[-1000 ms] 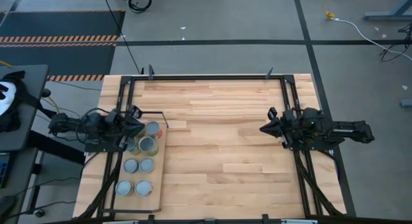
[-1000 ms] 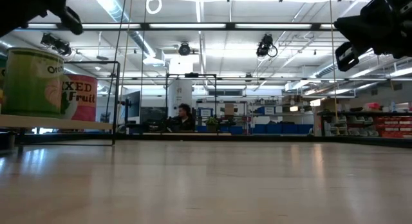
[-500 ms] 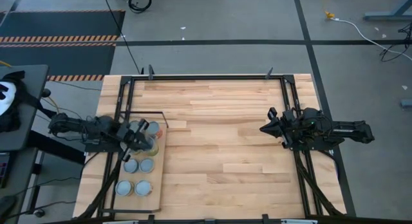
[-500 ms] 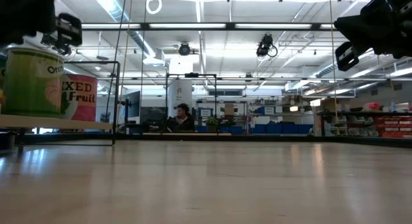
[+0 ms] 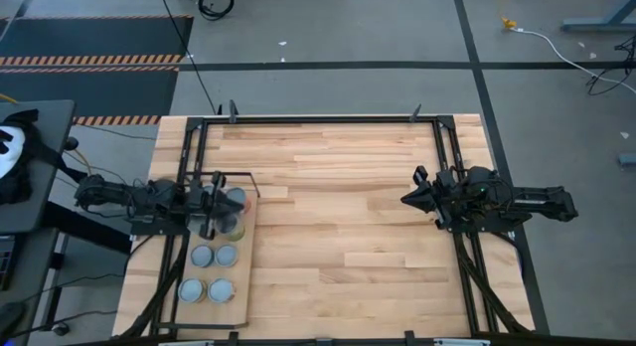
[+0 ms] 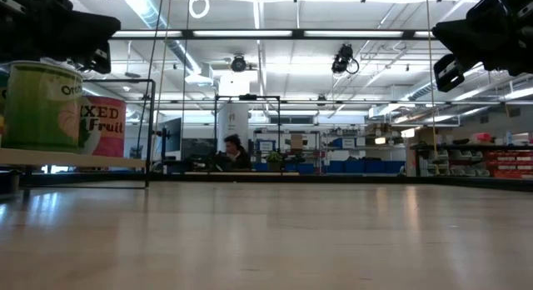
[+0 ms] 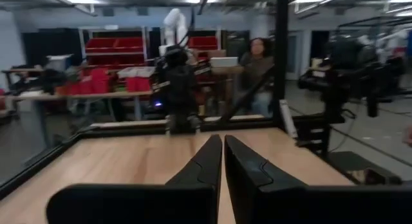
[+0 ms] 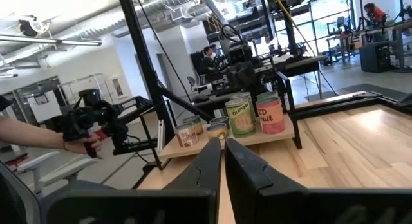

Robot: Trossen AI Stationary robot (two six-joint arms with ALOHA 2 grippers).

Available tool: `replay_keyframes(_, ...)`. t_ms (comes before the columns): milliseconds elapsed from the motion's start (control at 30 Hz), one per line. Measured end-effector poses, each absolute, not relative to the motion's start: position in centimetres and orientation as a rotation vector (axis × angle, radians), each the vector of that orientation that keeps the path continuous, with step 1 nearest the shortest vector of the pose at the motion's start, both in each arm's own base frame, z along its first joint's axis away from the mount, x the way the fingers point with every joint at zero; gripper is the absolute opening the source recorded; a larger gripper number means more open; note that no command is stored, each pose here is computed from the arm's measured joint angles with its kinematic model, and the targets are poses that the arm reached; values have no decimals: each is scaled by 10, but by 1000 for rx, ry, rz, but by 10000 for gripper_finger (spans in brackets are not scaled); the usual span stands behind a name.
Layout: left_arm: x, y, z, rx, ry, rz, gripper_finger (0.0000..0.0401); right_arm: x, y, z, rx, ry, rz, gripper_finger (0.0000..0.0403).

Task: Pick and place cans onto a shelf
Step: Return to Home Position

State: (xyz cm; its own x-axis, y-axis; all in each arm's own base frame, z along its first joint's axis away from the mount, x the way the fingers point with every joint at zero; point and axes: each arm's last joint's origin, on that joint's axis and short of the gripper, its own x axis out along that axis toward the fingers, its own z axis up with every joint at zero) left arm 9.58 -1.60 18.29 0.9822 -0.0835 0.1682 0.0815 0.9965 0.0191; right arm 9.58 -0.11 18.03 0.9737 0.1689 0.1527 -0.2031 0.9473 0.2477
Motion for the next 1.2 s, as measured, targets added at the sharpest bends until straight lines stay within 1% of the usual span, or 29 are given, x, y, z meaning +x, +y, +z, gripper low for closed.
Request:
replay_keyframes(167, 96, -15, 181, 38, -152, -60, 25, 96, -1, 180, 265, -130, 190, 27)
replay_keyframes(433, 97, -16, 170, 55, -28, -67, 25, 96, -1, 180, 265, -130, 190, 27)
replay_keyframes(667, 97, -16, 173, 47, -63, -69, 25, 96, -1, 180, 265, -131, 190, 27)
replay_keyframes(1200, 97, -16, 173, 45, -70, -70, 25, 96, -1, 180, 265, -131, 190, 27)
